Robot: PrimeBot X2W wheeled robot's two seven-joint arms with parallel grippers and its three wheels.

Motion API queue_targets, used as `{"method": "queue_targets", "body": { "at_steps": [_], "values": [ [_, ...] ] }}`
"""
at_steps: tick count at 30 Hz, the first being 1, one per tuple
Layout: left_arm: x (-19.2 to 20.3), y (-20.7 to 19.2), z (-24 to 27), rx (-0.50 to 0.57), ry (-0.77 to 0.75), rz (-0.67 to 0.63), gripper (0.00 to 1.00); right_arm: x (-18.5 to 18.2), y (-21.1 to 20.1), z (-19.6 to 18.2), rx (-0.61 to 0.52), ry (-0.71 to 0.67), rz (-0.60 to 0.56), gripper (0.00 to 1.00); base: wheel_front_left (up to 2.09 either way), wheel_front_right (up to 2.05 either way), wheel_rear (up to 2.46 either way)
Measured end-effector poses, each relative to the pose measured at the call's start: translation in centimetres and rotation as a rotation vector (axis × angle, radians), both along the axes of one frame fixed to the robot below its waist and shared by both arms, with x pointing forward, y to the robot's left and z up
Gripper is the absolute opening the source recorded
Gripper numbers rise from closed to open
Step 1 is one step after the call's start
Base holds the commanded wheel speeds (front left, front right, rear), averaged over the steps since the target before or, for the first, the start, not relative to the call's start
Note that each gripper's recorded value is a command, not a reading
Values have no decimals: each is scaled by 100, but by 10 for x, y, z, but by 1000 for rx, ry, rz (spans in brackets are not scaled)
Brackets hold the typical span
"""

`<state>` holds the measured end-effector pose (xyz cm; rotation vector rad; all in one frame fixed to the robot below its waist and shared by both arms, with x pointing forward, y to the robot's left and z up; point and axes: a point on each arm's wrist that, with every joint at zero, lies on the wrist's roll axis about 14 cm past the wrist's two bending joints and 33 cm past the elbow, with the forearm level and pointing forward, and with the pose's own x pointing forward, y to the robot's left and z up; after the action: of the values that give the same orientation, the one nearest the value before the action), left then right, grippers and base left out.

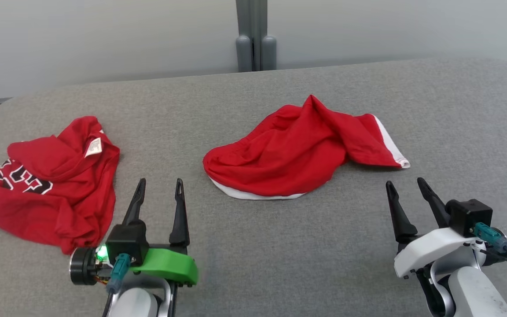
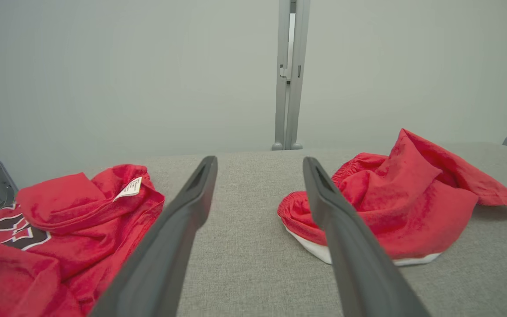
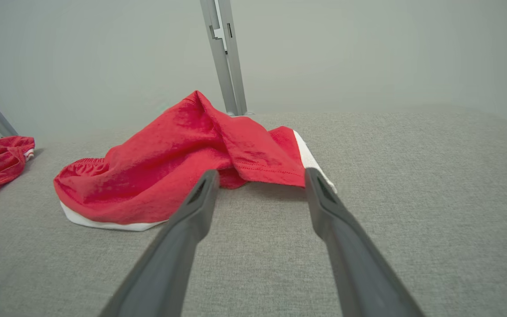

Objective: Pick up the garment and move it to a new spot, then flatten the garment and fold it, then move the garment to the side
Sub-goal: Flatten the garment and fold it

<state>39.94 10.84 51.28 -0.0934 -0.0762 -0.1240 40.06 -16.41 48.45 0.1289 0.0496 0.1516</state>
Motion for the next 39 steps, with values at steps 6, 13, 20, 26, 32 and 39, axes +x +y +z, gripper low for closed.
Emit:
{"method": "queue_targets", "body": {
  "at_steps": [6,13,20,26,32,39],
  "values": [
    [-15,15,-7,-4,17,37,100,16,31,-10,-17,33,103,100,0,0,0],
    [-22,36,-12,0,33,98,100,40,59,-42,-3,167,178,100,0,0,0],
    [-29,56,-23,-6,73,161,100,62,78,-67,-3,258,219,100,0,0,0],
    [-28,65,-28,-7,91,193,100,69,83,-88,-15,316,226,100,0,0,0],
    [-23,63,-28,-3,90,186,100,71,94,-95,-18,332,251,44,0,0,0],
    [-22,59,-33,-5,105,179,100,68,85,-89,-35,303,242,0,0,0,0]
  ]
}}
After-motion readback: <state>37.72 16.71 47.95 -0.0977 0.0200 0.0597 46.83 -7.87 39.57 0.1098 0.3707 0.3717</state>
